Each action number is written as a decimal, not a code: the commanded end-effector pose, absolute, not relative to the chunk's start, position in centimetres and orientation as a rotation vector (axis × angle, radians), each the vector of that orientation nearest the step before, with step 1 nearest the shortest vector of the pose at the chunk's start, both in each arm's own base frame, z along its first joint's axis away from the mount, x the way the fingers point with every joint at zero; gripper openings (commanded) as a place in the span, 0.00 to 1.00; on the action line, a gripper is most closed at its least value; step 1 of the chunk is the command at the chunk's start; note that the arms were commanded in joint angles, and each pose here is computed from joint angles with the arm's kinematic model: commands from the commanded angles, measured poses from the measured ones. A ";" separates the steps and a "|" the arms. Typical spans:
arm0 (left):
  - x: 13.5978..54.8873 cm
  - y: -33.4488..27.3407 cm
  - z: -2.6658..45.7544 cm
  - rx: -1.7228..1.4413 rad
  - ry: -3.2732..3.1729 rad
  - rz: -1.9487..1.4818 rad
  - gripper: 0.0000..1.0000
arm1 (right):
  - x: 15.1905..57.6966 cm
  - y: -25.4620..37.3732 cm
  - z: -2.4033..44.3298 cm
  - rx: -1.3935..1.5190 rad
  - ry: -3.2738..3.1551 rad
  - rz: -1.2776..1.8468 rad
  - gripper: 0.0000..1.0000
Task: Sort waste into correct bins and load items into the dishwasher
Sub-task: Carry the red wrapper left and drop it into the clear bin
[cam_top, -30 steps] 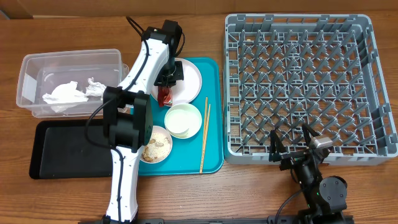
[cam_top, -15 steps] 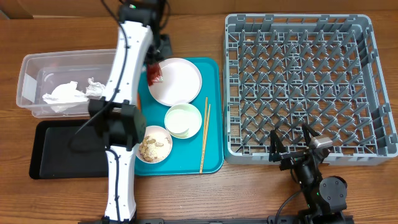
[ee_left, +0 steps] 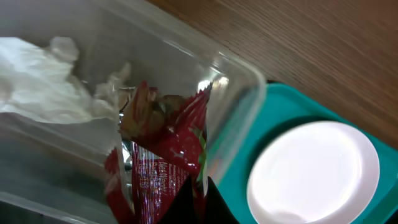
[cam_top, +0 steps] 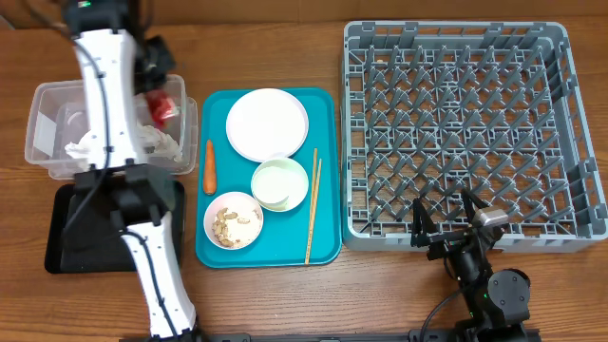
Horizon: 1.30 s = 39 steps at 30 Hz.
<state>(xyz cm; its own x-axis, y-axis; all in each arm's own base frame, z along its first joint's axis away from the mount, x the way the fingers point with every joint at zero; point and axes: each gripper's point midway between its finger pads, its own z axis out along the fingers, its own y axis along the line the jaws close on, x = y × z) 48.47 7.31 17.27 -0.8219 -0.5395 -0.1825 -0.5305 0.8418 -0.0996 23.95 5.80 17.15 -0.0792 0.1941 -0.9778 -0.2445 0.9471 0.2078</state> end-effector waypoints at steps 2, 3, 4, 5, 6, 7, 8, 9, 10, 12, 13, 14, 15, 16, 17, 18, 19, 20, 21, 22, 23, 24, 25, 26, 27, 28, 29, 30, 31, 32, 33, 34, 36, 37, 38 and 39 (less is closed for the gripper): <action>47.6 10.1 16.4 -0.962 2.812 -0.121 0.04 | 23.9 5.8 17.1 -0.045 1.602 0.364 1.00; 47.4 10.7 16.1 -0.984 2.817 -0.117 0.04 | 23.9 5.8 17.1 -0.045 1.602 0.364 1.00; 47.1 11.0 15.7 -1.001 2.824 -0.114 0.04 | 23.9 5.8 17.1 -0.045 1.602 0.364 1.00; 46.9 11.4 15.4 -1.018 2.832 -0.112 0.04 | 23.9 5.8 17.1 -0.045 1.602 0.364 1.00; 46.6 11.6 15.0 -1.033 2.843 -0.110 0.04 | 23.9 5.8 17.1 -0.045 1.602 0.364 1.00; 46.4 11.8 14.6 -1.046 2.854 -0.108 0.04 | 23.9 5.8 17.1 -0.045 1.602 0.364 1.00; 46.1 12.0 14.1 -1.060 2.868 -0.103 0.04 | 23.9 5.8 17.1 -0.045 1.602 0.364 1.00; 45.9 12.1 13.6 -1.069 2.880 -0.094 0.04 | 23.9 5.8 17.1 -0.045 1.602 0.364 1.00; 45.8 12.2 13.2 -1.075 2.891 -0.081 0.04 | 23.9 5.8 17.1 -0.045 1.602 0.364 1.00; 45.5 12.5 12.4 -1.084 2.906 -0.056 0.04 | 23.9 5.8 17.1 -0.045 1.602 0.364 1.00; 45.5 12.6 12.1 -1.088 2.911 -0.044 0.04 | 23.9 5.8 17.1 -0.045 1.602 0.364 1.00; 45.5 12.7 11.8 -1.089 2.912 -0.040 0.04 | 23.9 5.8 17.1 -0.045 1.602 0.364 1.00; 45.5 12.8 11.6 -1.092 2.913 -0.038 0.04 | 23.9 5.8 17.1 -0.045 1.602 0.364 1.00; 45.6 13.0 11.5 -1.094 2.909 -0.036 0.04 | 23.9 5.8 17.1 -0.045 1.602 0.364 1.00; 45.7 13.1 11.5 -1.094 2.903 -0.033 0.08 | 23.9 5.8 17.1 -0.045 1.602 0.364 1.00; 45.8 13.3 11.5 -1.096 2.895 -0.034 0.11 | 23.9 5.8 17.1 -0.045 1.602 0.364 1.00; 45.9 13.4 11.5 -1.097 2.889 -0.035 0.14 | 23.9 5.8 17.1 -0.045 1.602 0.364 1.00; 46.0 13.5 11.5 -1.098 2.883 -0.035 0.17 | 23.9 5.8 17.1 -0.045 1.602 0.364 1.00; 46.0 13.6 11.5 -1.099 2.880 -0.034 0.20 | 23.9 5.8 17.1 -0.045 1.602 0.364 1.00; 46.1 13.8 11.5 -1.100 2.877 -0.033 0.22 | 23.9 5.8 17.1 -0.045 1.602 0.364 1.00; 46.1 13.9 11.4 -1.103 2.875 -0.033 0.23 | 23.9 5.8 17.1 -0.045 1.602 0.364 1.00; 46.1 14.0 11.4 -1.105 2.872 -0.034 0.23 | 23.9 5.8 17.1 -0.045 1.602 0.364 1.00; 46.1 14.0 11.4 -1.107 2.871 -0.033 0.23 | 23.9 5.8 17.1 -0.045 1.602 0.364 1.00; 46.1 14.1 11.4 -1.108 2.869 -0.033 0.23 | 23.9 5.8 17.1 -0.045 1.602 0.364 1.00; 46.1 14.1 11.4 -1.107 2.868 -0.033 0.24 | 23.9 5.8 17.1 -0.045 1.602 0.364 1.00; 46.2 14.1 11.4 -1.107 2.868 -0.034 0.24 | 23.9 5.8 17.1 -0.045 1.602 0.364 1.00; 46.2 14.1 11.4 -1.107 2.867 -0.035 0.25 | 23.9 5.8 17.1 -0.045 1.602 0.364 1.00; 46.2 14.1 11.4 -1.106 2.868 -0.035 0.26 | 23.9 5.8 17.1 -0.045 1.602 0.364 1.00; 46.1 14.0 11.4 -1.106 2.870 -0.040 0.25 | 23.9 5.8 17.1 -0.045 1.602 0.364 1.00; 46.1 13.9 11.4 -1.101 2.875 -0.048 0.14 | 23.9 5.8 17.1 -0.045 1.602 0.364 1.00; 46.0 13.7 11.4 -1.090 2.885 -0.061 0.11 | 23.9 5.8 17.1 -0.045 1.602 0.364 1.00; 46.0 13.4 11.4 -1.062 2.903 -0.089 0.04 | 23.9 5.8 17.1 -0.045 1.602 0.364 1.00; 46.0 12.4 11.5 -0.993 2.934 -0.171 0.04 | 23.9 5.8 17.1 -0.045 1.602 0.364 1.00; 46.1 11.8 11.6 -0.953 2.946 -0.226 0.04 | 23.9 5.8 17.1 -0.045 1.602 0.364 1.00; 46.2 11.1 11.7 -0.913 2.956 -0.285 0.04 | 23.9 5.8 17.1 -0.045 1.602 0.364 1.00; 46.2 10.3 11.8 -0.869 2.967 -0.355 0.04 | 23.9 5.8 17.1 -0.045 1.602 0.364 1.00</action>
